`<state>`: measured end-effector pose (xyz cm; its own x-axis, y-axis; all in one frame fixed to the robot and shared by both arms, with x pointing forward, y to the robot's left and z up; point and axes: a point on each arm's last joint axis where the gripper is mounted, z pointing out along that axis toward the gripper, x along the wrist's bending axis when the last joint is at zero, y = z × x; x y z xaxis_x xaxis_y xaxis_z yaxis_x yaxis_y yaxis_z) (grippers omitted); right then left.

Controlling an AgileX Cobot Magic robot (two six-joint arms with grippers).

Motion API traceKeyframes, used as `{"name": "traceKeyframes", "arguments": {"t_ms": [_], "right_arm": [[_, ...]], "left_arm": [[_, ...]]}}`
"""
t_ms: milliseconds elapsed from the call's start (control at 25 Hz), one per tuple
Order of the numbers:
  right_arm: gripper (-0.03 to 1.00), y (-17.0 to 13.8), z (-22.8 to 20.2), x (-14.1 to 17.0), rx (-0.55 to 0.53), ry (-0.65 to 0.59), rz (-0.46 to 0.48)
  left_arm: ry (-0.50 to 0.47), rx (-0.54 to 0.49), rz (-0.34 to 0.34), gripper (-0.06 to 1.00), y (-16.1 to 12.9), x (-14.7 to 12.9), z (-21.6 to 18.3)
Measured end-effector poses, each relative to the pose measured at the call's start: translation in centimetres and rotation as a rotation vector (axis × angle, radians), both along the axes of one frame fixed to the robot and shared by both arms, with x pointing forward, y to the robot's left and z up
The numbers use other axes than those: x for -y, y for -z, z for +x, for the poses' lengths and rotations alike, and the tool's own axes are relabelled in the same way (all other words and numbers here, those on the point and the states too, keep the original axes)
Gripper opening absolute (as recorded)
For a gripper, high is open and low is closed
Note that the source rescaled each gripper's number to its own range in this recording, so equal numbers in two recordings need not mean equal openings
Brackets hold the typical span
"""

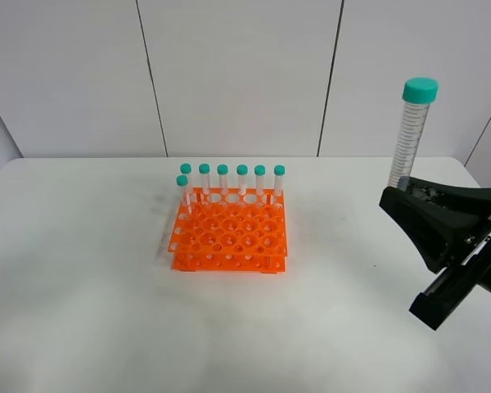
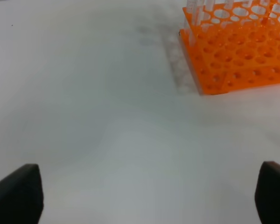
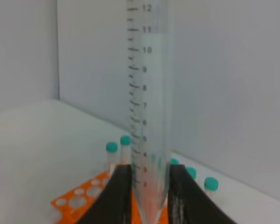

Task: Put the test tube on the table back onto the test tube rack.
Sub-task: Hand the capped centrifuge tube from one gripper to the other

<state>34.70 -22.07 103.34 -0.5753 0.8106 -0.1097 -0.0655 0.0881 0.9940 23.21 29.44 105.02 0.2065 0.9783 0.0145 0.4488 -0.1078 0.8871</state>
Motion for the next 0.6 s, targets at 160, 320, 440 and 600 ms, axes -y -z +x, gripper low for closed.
{"name": "traceKeyframes", "arguments": {"t_ms": [160, 320, 440, 600], "right_arm": [[0.03, 1.3, 0.9, -0.6, -0.049, 0.010, -0.016], [0.03, 3.0, 2.4, -1.6, -0.108, 0.015, -0.060], [0.03, 4.0, 3.1, -2.2, -0.149, 0.015, -0.061], [0.03, 3.9, 2.7, -3.0, -0.143, -0.060, -0.042]], "left_arm": [[0.000, 0.000, 0.000, 0.99, 0.0, 0.0, 0.0], [0.000, 0.000, 0.000, 0.99, 0.0, 0.0, 0.0], [-0.001, 0.000, 0.001, 0.99, 0.0, 0.0, 0.0], [-0.001, 0.000, 0.001, 0.99, 0.0, 0.0, 0.0]]}}
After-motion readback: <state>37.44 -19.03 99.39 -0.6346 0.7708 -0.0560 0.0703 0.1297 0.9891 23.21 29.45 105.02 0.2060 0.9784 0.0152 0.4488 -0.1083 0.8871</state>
